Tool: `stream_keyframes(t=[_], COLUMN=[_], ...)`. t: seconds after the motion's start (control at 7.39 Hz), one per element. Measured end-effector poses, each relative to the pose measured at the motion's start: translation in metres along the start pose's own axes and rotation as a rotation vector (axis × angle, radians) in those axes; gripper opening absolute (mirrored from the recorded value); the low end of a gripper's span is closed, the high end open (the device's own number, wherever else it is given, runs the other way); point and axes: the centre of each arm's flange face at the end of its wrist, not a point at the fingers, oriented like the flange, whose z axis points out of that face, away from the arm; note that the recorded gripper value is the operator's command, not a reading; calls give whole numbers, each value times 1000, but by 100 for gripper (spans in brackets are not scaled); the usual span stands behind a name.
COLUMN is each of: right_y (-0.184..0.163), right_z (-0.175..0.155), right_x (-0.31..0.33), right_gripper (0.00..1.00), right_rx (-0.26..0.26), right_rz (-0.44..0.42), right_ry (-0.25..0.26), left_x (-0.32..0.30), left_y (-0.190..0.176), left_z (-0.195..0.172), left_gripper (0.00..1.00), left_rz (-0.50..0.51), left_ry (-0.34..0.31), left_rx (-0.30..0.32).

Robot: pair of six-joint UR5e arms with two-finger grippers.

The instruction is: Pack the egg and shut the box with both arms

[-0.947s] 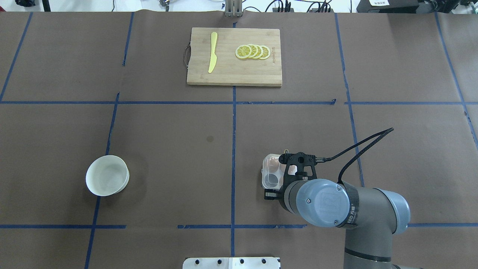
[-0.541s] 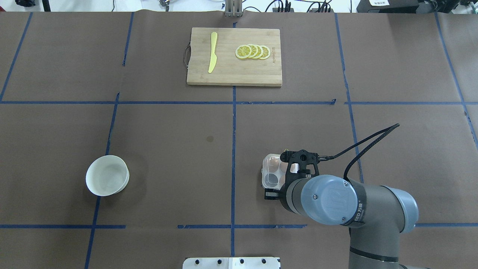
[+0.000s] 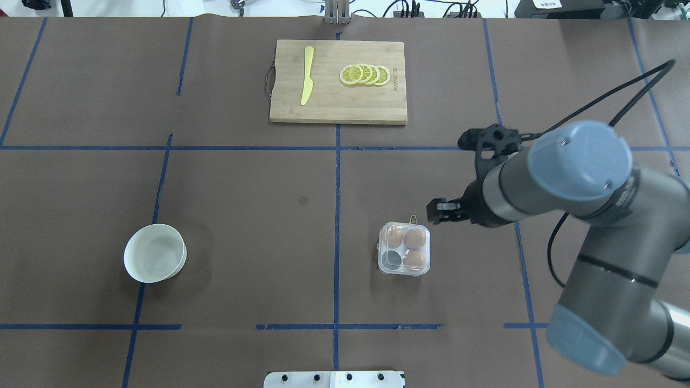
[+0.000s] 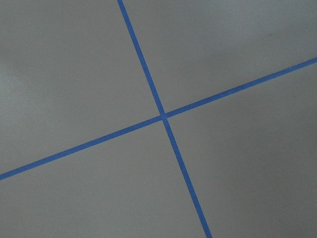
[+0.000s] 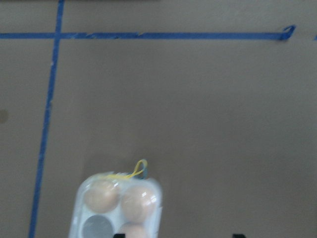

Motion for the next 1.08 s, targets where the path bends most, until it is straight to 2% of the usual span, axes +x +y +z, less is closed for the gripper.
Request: stream_keyframes(t=[0.27,0.54,0.68,0.81,1.08], right_y=[-63,-98,-106,-99,-60], right_z=[-35,-58,-67,-73,-71], right_x=[134,289,362,419,491], right_gripper=[100,100,100,100,100], right_rx=[-24,-49,-72,-102,-151], right_rz=[-102,-179,-187,-165,-72], right_ry=[42,99,133,158,184], left_x=[0,-3,-6,-9,-16], left_y=[-2,1,6,10,22], left_z=[-1,2,4,6,11], left_gripper=[100,100,100,100,100], left_rz=[5,-3,-13,-29,-57], left_ry=[-2,-8,-10,-13,-49], left_rx=[3,-5,-13,-22,-58])
